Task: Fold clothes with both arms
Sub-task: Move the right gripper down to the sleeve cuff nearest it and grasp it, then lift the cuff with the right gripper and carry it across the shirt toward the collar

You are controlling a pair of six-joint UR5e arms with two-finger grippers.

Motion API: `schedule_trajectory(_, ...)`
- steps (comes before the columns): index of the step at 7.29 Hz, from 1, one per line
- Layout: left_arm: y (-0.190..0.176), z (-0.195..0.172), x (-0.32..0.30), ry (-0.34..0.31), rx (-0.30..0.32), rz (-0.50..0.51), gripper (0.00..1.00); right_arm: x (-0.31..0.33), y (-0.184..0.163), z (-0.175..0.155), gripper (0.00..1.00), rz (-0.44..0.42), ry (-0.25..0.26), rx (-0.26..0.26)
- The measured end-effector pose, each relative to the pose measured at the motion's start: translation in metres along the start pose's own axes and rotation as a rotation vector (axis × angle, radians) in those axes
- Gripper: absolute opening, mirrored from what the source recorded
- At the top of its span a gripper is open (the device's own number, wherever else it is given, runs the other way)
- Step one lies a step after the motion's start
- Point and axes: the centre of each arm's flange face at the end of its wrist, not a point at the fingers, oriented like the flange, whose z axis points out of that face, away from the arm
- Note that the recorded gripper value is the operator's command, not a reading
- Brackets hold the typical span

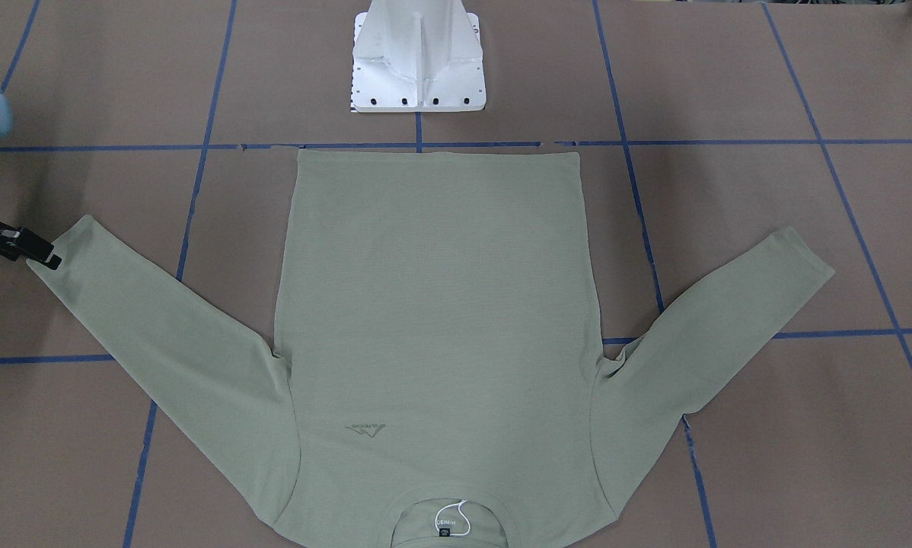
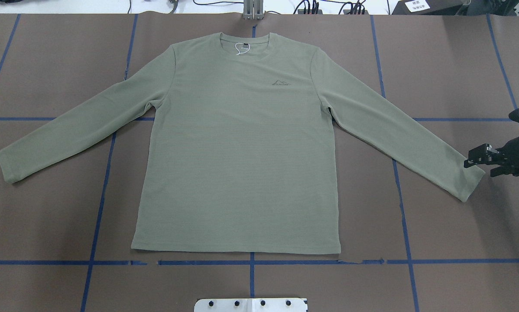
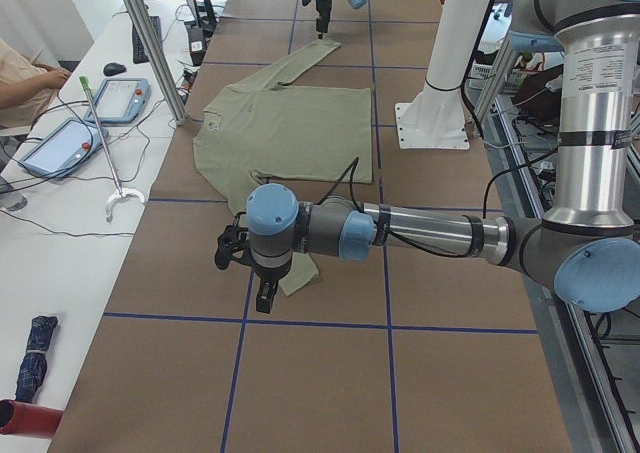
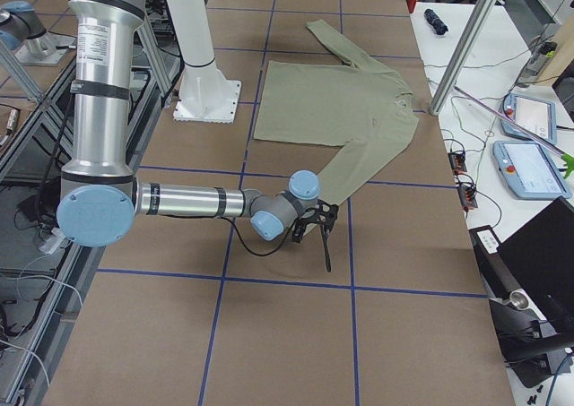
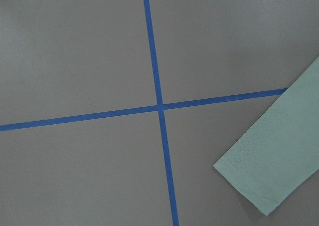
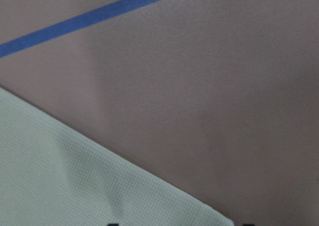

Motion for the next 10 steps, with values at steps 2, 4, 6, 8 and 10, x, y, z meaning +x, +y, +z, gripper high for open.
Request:
schedule_trajectory(2,0.0,-0.002,0.002,-0.001,0.004,0.003,1.0,0.003,0.0,0.002,0.29,0.027,0.004,-0.003)
schedule_trajectory(4,0.0,-0.005,0.004,-0.002,0.01,0.009,1.0,0.003,0.0,0.002,0.0,0.061,0.004,-0.006)
schedule_trajectory(6,0.0,-0.006,0.005,-0.002,0.011,0.01,1.0,0.003,0.001,0.002,0.0,0.066,0.002,-0.009)
schedule_trajectory(8,0.0,-0.006,0.005,-0.002,0.012,0.01,1.0,-0.01,0.004,-0.008,0.0,0.056,-0.022,-0.003)
schedule_trajectory(10,0.0,-0.007,0.006,-0.002,0.013,0.01,1.0,-0.049,0.011,-0.034,0.0,0.074,-0.083,0.013)
